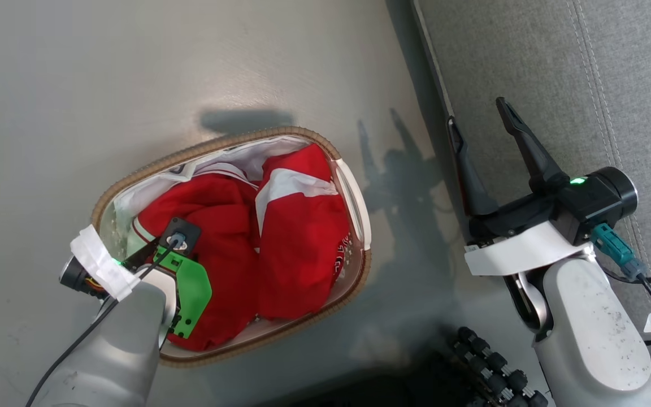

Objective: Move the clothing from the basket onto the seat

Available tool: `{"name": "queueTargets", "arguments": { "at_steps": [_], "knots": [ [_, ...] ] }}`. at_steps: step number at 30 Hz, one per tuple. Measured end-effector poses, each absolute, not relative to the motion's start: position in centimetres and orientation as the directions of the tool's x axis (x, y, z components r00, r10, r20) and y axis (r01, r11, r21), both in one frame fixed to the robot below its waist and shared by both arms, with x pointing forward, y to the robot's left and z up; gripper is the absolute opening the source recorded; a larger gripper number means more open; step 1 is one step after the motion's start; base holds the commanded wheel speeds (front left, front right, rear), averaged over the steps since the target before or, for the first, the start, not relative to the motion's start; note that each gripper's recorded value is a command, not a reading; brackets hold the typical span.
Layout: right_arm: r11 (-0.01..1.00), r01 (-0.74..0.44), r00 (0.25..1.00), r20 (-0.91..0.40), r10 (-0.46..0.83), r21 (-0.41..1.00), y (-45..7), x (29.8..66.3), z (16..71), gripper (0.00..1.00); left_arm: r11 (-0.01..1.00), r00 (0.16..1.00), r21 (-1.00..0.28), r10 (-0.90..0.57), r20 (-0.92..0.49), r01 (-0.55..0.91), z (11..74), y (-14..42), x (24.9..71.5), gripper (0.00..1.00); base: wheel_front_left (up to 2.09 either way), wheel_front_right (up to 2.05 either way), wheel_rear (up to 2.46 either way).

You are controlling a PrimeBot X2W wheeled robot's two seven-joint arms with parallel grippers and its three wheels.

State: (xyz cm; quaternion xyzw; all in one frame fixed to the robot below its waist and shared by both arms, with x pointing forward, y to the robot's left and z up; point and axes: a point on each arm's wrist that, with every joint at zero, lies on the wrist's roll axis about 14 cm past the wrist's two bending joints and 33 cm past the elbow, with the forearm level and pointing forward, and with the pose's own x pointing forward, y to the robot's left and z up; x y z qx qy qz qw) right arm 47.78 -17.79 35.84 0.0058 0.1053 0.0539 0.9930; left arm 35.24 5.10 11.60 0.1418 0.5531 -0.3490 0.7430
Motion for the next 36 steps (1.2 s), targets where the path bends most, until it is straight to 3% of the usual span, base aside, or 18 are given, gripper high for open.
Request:
{"name": "queueTargets", "arguments": {
  "at_steps": [9, 10, 11, 12, 13, 21, 36],
  "knots": [
    [0.993, -0.112, 0.965, -0.234, 0.115, 0.025, -17.7, 47.7, 34.7, 1.00, 0.712, 0.062, -0.205, -0.330, -0.942, 0.671, 9.8, 4.7, 34.1, 1.00, 0.00, 0.00, 0.00],
    [0.993, -0.112, 0.965, -0.235, 0.115, 0.024, -17.7, 47.7, 34.6, 1.00, 0.710, 0.056, -0.207, -0.328, -0.943, 0.673, 9.7, 4.6, 34.2, 0.83, 0.00, 0.00, 0.00],
    [0.993, -0.112, 0.965, -0.237, 0.114, 0.024, -17.8, 47.7, 34.5, 1.00, 0.712, 0.054, -0.211, -0.330, -0.943, 0.670, 9.6, 4.5, 34.2, 0.49, 0.00, 0.00, 0.00],
    [0.994, -0.110, 0.965, -0.238, 0.113, 0.024, -17.8, 47.7, 34.5, 1.00, 0.711, 0.049, -0.215, -0.331, -0.942, 0.669, 9.6, 4.4, 34.1, 0.28, 0.00, 0.00, 0.00],
    [0.994, -0.110, 0.965, -0.238, 0.112, 0.023, -17.9, 47.7, 34.5, 1.00, 0.709, 0.045, -0.217, -0.331, -0.942, 0.671, 9.5, 4.4, 34.0, 0.00, 0.00, 0.00, 0.00],
    [0.995, -0.097, 0.969, -0.225, 0.099, 0.019, -18.3, 47.7, 35.3, 1.00, 0.692, 0.058, -0.237, -0.374, -0.926, 0.682, 10.8, 3.6, 33.7, 0.00, 0.00, 0.00, 0.00],
    [0.993, -0.113, 0.982, -0.158, 0.107, -0.029, -17.8, 46.4, 39.5, 1.00, 0.731, 0.297, -0.203, -0.491, -0.819, 0.652, 17.8, 2.5, 35.9, 0.00, 0.00, 0.00, 0.00]
  ]
}}
